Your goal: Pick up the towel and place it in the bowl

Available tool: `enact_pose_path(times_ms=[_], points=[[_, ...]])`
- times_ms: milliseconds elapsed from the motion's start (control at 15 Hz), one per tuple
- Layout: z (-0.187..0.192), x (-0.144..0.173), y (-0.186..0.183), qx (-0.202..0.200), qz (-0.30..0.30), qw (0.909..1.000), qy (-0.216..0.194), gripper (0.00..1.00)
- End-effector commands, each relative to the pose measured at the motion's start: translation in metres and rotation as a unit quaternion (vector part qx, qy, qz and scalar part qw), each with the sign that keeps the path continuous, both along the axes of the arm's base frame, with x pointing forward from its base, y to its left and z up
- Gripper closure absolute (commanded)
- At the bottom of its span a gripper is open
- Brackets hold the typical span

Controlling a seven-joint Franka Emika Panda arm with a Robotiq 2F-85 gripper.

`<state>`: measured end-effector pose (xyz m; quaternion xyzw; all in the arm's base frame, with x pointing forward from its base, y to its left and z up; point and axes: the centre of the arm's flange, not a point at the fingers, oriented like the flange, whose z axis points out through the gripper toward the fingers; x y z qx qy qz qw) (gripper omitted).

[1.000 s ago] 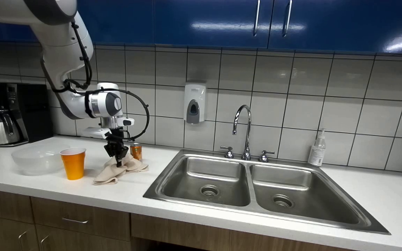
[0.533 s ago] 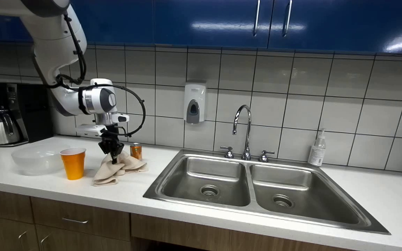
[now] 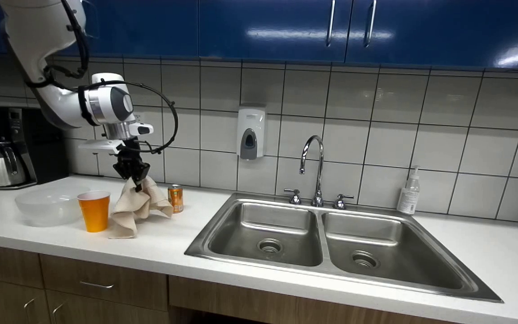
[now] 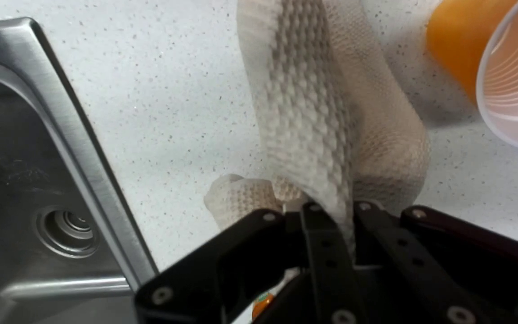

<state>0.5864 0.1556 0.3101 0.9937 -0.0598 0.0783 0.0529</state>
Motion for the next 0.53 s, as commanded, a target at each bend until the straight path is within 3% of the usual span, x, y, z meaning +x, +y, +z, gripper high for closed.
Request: enact_pose_path(times_ms=[0,467], points=[[0.039,-0.027,-0.018,0.000,0.008,0.9992,-0.040,0.99],[0.095,-0.052,-0.031,0.008,0.019,0.9937,-0.110,0.99]])
